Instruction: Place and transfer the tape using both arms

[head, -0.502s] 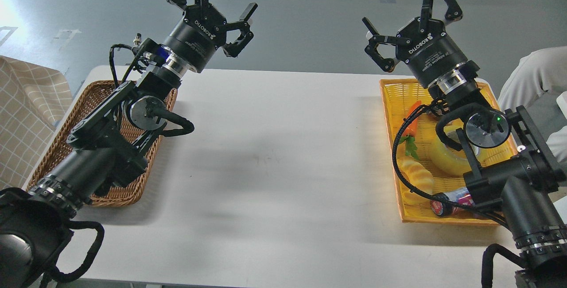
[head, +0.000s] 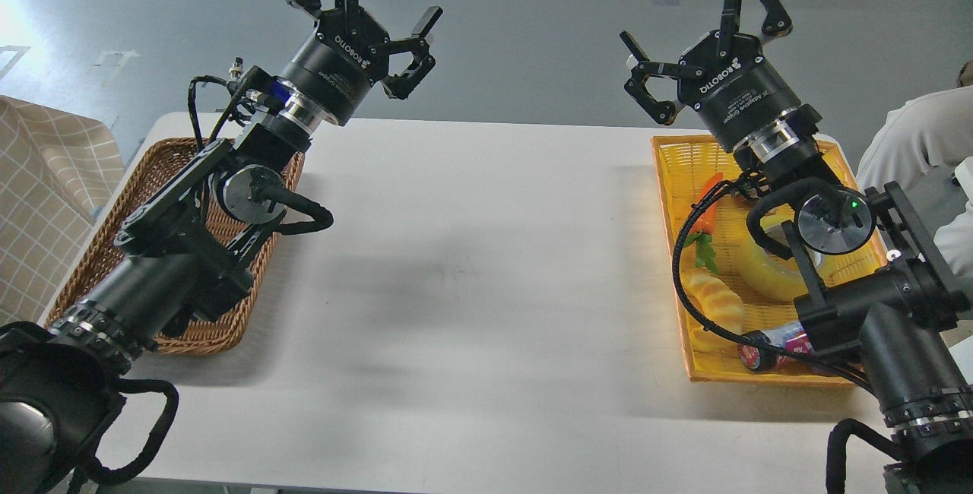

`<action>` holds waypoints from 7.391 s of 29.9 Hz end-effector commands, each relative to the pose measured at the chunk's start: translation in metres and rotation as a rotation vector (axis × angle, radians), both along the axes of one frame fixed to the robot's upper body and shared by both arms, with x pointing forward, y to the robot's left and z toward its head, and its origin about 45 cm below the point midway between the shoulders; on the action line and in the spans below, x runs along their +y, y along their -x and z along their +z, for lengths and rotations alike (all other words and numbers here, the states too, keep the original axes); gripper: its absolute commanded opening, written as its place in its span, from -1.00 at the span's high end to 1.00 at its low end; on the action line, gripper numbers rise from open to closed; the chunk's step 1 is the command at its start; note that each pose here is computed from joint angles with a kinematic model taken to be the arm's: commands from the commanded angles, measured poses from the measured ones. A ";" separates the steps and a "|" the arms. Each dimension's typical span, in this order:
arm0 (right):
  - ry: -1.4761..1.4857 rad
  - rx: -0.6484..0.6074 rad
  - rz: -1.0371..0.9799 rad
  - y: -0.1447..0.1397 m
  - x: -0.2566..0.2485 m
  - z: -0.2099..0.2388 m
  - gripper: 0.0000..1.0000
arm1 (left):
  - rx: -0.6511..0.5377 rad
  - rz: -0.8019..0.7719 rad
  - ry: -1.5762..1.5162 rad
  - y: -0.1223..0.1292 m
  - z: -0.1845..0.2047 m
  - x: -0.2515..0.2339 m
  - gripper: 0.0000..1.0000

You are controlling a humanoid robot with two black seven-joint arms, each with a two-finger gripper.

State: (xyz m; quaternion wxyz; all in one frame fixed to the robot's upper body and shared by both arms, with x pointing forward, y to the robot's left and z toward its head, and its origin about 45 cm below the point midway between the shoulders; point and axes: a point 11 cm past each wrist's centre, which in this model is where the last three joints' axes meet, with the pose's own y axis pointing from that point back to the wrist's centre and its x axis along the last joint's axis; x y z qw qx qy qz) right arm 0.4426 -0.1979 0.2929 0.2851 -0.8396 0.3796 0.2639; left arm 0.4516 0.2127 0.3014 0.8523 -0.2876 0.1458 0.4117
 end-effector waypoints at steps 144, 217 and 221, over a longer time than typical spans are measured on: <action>1.772 -0.235 0.348 0.016 -0.098 0.013 -1.00 | -0.008 -0.003 0.001 0.000 0.003 -0.001 -0.95; 2.295 -0.041 0.544 0.045 -0.197 -0.117 -0.19 | -0.015 -0.007 0.006 0.000 0.005 -0.003 -0.95; 2.291 -0.042 0.549 0.046 -0.195 -0.119 -0.18 | -0.016 -0.008 0.007 0.001 0.006 -0.003 -0.95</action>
